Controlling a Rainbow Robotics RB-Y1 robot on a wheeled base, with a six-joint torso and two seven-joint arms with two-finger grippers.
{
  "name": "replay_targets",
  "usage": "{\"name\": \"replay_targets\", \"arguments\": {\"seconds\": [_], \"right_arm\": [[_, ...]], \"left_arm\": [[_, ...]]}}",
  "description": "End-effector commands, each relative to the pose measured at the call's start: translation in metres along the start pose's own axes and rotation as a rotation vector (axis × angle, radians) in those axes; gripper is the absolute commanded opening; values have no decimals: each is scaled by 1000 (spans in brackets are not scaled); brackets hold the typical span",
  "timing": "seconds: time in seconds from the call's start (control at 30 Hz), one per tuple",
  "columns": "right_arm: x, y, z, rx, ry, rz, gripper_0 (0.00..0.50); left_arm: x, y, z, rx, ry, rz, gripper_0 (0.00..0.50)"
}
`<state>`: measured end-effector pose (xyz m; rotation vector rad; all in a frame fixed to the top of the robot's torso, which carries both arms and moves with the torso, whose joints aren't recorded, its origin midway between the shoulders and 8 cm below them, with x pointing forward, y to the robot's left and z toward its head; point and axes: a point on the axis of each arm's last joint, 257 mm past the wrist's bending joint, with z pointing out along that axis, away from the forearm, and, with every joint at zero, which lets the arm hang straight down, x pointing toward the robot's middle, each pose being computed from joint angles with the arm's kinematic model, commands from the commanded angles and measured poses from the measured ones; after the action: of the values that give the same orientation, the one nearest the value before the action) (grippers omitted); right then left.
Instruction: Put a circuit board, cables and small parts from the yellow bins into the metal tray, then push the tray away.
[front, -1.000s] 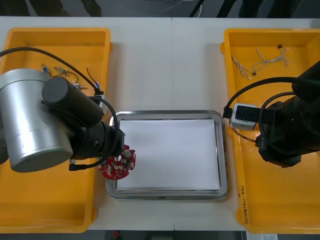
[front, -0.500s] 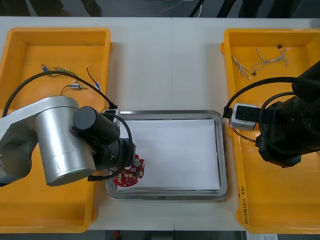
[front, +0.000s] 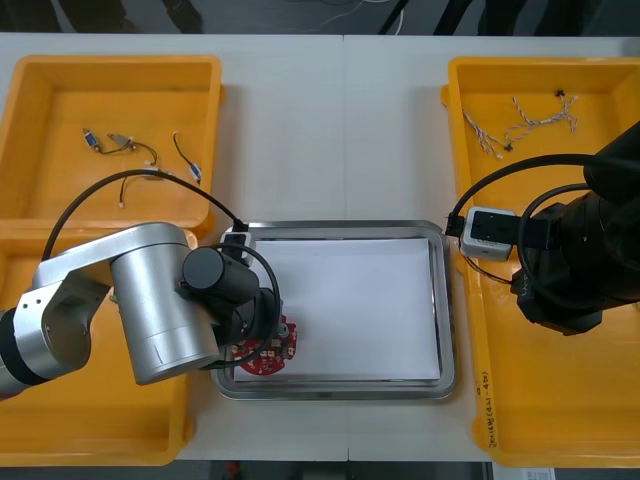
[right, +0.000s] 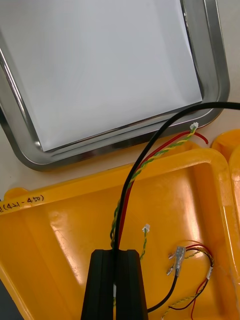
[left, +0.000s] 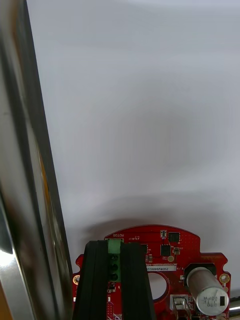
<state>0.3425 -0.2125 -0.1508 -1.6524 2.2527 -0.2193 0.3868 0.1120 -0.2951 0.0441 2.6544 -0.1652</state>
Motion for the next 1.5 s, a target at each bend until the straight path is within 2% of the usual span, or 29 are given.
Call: {"name": "replay_targets", "arguments": {"seconds": [0.03,0.5,0.53,0.6,0.7,0.73,1.0,1.27,1.5], "right_arm": [[-1,-4,-8,31,6,-11,0],[-1,-4,-8,31,8,-11,0],[-1,-4,-8,30,7,-10,0],[-1,-4,-8,31,8,-11,0],[-1,-4,-9,31,5,-11,0],[-1,-4,-9,32,5,-11,0],[-1,-3,-8,29,8,-12,0],[-2,-3,-8,29,5,-12,0],[-6,-2,-9,22,-11,-16,0]], "left_arm": [[-13,-22,-7,41,-35,-39,0],[-9,-22,-5,39,-34,-48,7],[-9,-22,-5,38,-32,-49,78],[-9,-23,-5,41,-35,-52,305],[-10,-24,-5,45,-36,-59,470],[-10,-25,-5,48,-37,-62,500],[-13,-29,-6,62,-46,-76,500],[-32,-31,-20,75,-54,-106,500],[-55,-17,-55,44,-41,-151,500]]}}
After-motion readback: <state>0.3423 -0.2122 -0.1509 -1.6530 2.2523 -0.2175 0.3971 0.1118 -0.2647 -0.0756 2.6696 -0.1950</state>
